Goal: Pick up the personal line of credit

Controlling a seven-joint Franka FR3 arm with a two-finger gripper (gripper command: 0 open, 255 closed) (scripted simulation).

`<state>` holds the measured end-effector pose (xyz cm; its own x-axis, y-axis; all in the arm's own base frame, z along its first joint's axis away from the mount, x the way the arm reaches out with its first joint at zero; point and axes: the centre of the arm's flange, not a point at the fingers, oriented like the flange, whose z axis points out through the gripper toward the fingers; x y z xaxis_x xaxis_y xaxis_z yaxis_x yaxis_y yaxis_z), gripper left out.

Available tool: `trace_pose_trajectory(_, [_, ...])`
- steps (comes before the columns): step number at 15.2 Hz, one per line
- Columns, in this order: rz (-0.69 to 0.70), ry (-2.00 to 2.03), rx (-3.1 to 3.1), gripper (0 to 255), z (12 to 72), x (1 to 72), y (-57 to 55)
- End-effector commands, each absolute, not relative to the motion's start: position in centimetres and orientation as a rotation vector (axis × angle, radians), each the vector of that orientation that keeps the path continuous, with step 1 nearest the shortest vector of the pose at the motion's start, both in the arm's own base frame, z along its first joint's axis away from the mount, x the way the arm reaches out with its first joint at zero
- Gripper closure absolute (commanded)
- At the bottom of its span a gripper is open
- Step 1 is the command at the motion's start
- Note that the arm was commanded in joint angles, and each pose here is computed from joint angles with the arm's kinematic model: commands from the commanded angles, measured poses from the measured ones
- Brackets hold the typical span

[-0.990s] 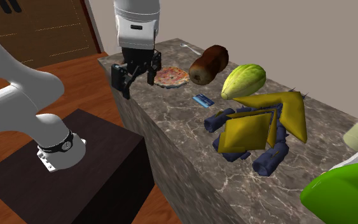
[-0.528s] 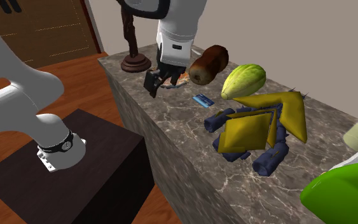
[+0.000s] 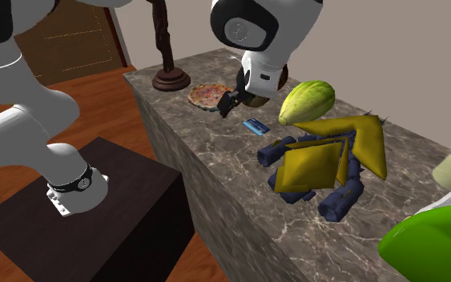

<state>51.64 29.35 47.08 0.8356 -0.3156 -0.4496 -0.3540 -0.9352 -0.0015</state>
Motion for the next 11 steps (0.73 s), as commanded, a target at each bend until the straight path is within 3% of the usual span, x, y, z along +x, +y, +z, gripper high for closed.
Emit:
trace_pose_trajectory(1, [0.750,0.569,-2.892,0,45.9,53.2,31.1])
trace_pose_trajectory(5, [0.847,0.625,-2.823,0,43.5,56.1,34.5])
trace_pose_trajectory(11, [0.847,0.625,-2.823,0,40.3,56.1,34.5])
